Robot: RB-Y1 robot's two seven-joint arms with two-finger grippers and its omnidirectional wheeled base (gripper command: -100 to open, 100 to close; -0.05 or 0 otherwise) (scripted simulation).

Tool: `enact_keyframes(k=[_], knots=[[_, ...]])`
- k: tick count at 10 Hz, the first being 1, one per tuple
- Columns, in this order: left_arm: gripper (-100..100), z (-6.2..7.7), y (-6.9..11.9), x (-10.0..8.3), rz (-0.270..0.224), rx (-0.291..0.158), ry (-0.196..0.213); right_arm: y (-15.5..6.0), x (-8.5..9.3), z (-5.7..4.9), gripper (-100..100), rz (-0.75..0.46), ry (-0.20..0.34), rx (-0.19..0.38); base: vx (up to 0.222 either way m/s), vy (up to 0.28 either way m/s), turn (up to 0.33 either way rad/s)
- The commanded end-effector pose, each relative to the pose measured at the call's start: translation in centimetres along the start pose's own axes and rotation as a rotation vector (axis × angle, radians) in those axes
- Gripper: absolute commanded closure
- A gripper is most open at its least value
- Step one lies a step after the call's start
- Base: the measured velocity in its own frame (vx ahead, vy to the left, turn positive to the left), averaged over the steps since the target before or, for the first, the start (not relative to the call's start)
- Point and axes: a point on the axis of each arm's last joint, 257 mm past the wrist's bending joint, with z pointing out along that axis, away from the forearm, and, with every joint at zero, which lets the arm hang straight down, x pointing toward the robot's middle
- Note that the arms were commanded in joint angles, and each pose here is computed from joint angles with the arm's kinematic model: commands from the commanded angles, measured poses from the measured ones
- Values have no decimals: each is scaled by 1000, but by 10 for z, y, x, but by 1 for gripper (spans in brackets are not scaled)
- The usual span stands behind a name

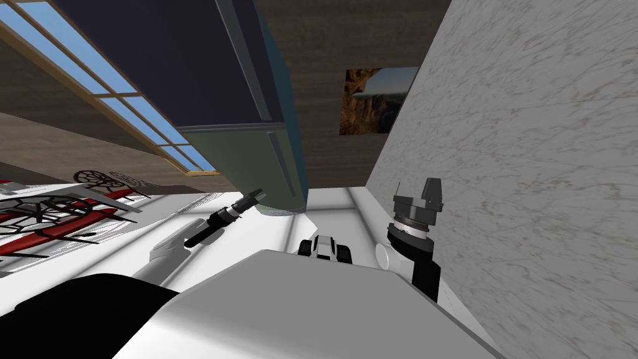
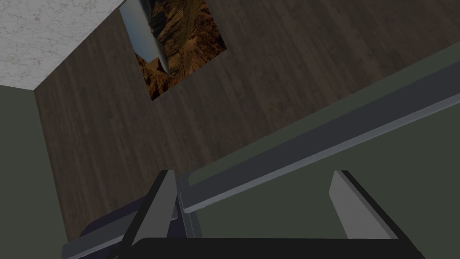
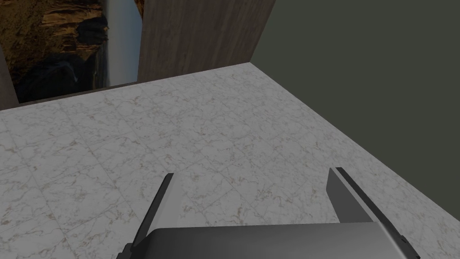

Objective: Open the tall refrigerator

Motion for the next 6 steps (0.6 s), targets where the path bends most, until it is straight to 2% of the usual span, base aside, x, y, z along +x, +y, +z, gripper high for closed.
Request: enact_keyframes(k=[1, 2, 4, 5, 6], knots=[[-100, -10, 10, -9, -9, -40, 11, 0, 0, 0, 0, 0, 0, 0, 19, -27, 5], [-100, -18, 12, -21, -14, -67, 37, 0, 0, 0, 0, 0, 0, 0, 36, -50, -97], [-100, -24, 20, -27, -16, -94, 32, 0, 0, 0, 0, 0, 0, 0, 27, -33, -15], [-100, -32, 22, -41, -23, -127, 53, 0, 0, 0, 0, 0, 0, 0, 32, -39, -55], [-100, -37, 28, -46, -21, -148, 48, 0, 0, 0, 0, 0, 0, 0, 40, -43, -57]])
